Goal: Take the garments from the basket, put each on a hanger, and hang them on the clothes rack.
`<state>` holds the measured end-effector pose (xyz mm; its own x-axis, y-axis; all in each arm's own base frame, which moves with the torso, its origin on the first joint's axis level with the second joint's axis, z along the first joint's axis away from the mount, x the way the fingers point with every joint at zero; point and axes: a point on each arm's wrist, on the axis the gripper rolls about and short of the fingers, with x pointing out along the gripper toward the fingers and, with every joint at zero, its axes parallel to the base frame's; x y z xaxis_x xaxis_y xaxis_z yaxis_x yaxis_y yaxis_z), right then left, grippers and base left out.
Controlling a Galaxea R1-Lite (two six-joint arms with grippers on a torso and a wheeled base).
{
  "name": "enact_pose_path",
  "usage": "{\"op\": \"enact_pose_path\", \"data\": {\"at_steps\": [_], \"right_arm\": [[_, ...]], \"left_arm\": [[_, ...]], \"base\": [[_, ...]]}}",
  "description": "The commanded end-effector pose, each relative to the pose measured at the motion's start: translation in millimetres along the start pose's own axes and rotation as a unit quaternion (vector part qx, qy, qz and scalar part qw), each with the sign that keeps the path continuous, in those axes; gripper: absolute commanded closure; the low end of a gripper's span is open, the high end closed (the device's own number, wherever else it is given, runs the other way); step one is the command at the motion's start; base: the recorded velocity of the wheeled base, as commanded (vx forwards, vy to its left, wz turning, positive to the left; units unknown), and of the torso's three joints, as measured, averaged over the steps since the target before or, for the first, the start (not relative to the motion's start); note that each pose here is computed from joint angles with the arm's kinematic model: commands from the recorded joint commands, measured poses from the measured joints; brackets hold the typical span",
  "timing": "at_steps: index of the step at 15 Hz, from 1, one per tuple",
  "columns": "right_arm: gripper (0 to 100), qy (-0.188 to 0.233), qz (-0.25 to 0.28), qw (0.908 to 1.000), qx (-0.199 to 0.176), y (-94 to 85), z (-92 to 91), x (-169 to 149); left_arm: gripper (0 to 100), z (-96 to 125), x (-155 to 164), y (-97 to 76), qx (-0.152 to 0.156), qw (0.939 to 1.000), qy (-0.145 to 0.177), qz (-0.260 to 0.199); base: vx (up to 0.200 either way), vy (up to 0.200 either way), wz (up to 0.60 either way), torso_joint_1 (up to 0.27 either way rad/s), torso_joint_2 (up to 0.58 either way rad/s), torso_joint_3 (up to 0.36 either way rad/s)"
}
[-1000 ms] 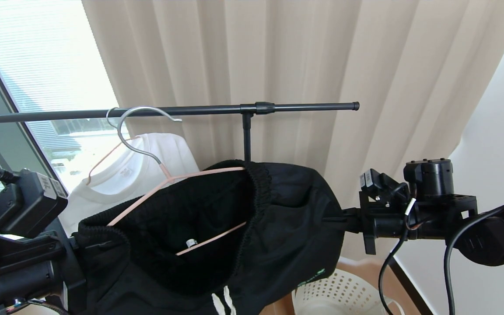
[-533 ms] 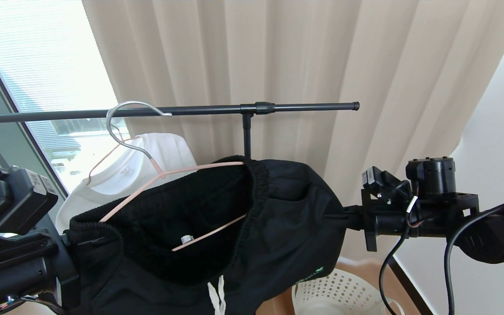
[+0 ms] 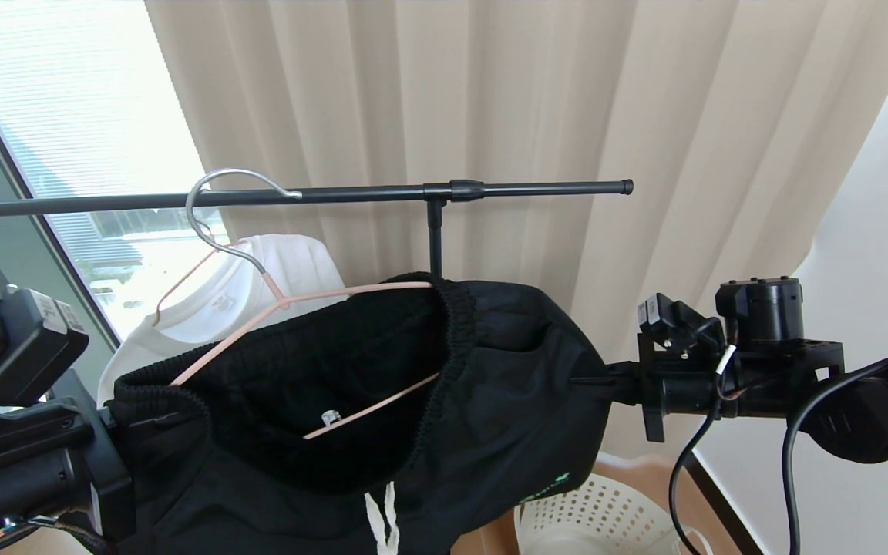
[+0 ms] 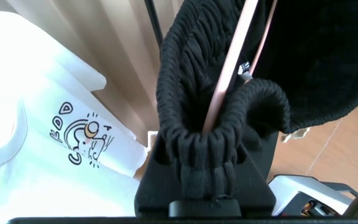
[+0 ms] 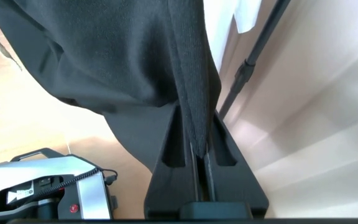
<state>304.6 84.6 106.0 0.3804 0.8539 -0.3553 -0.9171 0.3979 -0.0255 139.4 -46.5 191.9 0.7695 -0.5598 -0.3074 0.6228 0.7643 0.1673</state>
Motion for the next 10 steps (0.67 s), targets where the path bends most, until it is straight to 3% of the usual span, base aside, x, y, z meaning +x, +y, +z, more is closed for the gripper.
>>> {"op": "enact_pose_path", "data": {"at_steps": [1,7,8,10], "right_arm": [[100,0.001,0.000,1.0000,0.001,-0.1,-0.9,0.6],[100,0.007,-0.003,1.0000,0.005,-1.4,-4.2,3.3],[0,0.013,-0.009,0.9999,0.004,0.2,-5.1,3.3],[0,0.010,-0.006,0.9999,-0.002,5.8,-1.7,0.8]], "left_arm": [[100,0.2,-0.4,0.6,-0.001,1.0000,-0.001,0.003],[100,-1.5,-3.2,3.6,-0.006,0.9999,0.000,0.015],[100,-2.2,-2.5,3.7,-0.006,0.9999,0.002,0.015],[100,-4.5,-2.2,3.7,-0.010,0.9998,0.008,0.016]], "base": [[0.000,0.000,0.00,0.000,0.00,0.000],[0.000,0.000,0.00,0.000,0.00,0.000],[0.000,0.000,0.00,0.000,0.00,0.000],[0.000,0.000,0.00,0.000,0.00,0.000]]}}
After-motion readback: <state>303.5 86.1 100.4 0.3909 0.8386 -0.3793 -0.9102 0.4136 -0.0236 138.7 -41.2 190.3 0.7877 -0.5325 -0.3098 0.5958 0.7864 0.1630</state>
